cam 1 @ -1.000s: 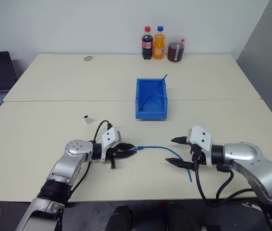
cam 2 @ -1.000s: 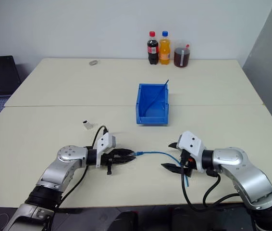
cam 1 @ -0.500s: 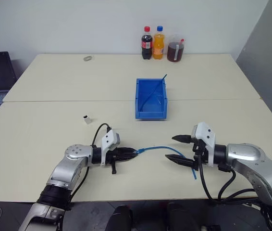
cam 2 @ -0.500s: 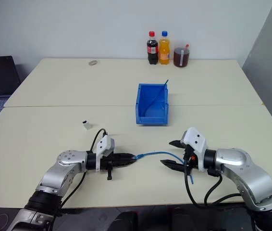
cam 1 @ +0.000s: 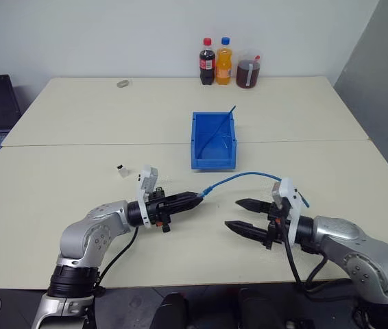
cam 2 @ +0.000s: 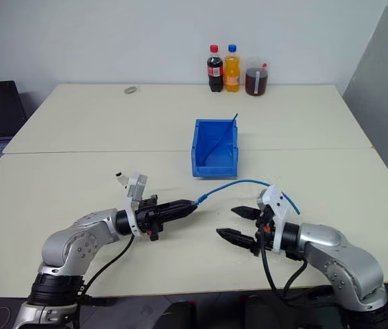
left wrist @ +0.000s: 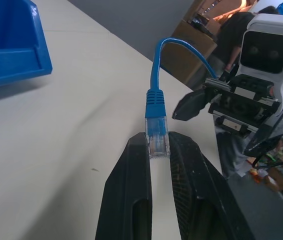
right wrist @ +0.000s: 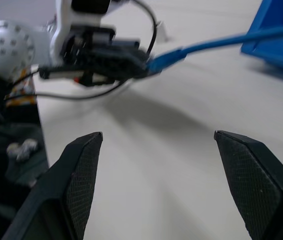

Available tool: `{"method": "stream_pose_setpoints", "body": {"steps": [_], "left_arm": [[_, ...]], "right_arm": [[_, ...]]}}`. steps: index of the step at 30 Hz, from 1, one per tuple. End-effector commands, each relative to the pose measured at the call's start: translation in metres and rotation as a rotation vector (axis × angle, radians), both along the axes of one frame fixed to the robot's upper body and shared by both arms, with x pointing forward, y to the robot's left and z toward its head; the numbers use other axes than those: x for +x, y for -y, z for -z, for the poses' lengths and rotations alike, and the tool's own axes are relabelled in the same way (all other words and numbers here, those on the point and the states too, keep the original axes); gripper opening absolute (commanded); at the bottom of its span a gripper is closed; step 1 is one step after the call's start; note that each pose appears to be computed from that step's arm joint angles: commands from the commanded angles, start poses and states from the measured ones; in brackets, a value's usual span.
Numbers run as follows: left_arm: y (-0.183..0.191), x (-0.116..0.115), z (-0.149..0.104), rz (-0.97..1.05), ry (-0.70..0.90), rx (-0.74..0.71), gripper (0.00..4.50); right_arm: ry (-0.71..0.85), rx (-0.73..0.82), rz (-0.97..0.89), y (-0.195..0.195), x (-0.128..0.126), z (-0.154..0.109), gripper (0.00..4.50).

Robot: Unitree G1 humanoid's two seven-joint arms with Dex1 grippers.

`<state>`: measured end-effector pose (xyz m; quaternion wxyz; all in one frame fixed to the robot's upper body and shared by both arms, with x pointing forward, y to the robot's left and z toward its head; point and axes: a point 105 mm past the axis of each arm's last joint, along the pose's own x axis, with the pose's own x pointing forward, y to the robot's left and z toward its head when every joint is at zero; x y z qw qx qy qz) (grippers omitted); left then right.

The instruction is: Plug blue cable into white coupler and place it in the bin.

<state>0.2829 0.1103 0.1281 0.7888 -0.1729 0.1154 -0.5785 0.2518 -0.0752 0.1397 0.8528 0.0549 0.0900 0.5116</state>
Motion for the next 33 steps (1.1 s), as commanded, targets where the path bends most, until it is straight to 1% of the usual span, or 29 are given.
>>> {"method": "stream_pose_setpoints", "body": {"steps": [1, 4, 10, 17, 22, 24, 25, 26, 30, 32, 33], "left_arm": [[0.004, -0.004, -0.018, 0.028, 0.031, -0.046, 0.23], [0.005, -0.006, -0.018, 0.034, 0.024, -0.048, 0.23], [0.007, -0.007, -0.019, 0.032, 0.02, -0.05, 0.23], [0.006, -0.009, -0.017, 0.032, 0.018, -0.041, 0.23], [0.005, -0.01, -0.016, 0.029, 0.019, -0.03, 0.23], [0.005, -0.009, -0.015, 0.028, 0.019, -0.028, 0.23], [0.005, -0.009, -0.015, 0.028, 0.019, -0.026, 0.23], [0.005, -0.009, -0.014, 0.029, 0.02, -0.021, 0.23], [0.005, -0.009, -0.013, 0.028, 0.02, -0.018, 0.23], [0.005, -0.009, -0.013, 0.028, 0.02, -0.02, 0.23], [0.005, -0.009, -0.013, 0.028, 0.019, -0.022, 0.23]], "right_arm": [[0.035, 0.079, 0.018, -0.004, 0.008, -0.014, 3.79], [-0.024, 0.137, -0.022, -0.013, 0.01, -0.014, 3.79], [-0.084, 0.218, -0.053, -0.026, 0.017, -0.018, 3.79], [-0.112, 0.262, -0.073, -0.035, 0.024, -0.02, 3.79], [-0.115, 0.274, -0.098, -0.039, 0.024, -0.022, 3.79], [-0.118, 0.274, -0.107, -0.04, 0.024, -0.023, 3.44], [-0.12, 0.275, -0.112, -0.04, 0.023, -0.023, 3.34], [-0.12, 0.273, -0.115, -0.041, 0.023, -0.023, 3.02], [-0.118, 0.263, -0.135, -0.042, 0.021, -0.023, 2.18], [-0.118, 0.26, -0.142, -0.043, 0.02, -0.023, 1.68], [-0.119, 0.256, -0.15, -0.044, 0.019, -0.023, 1.52]]}}
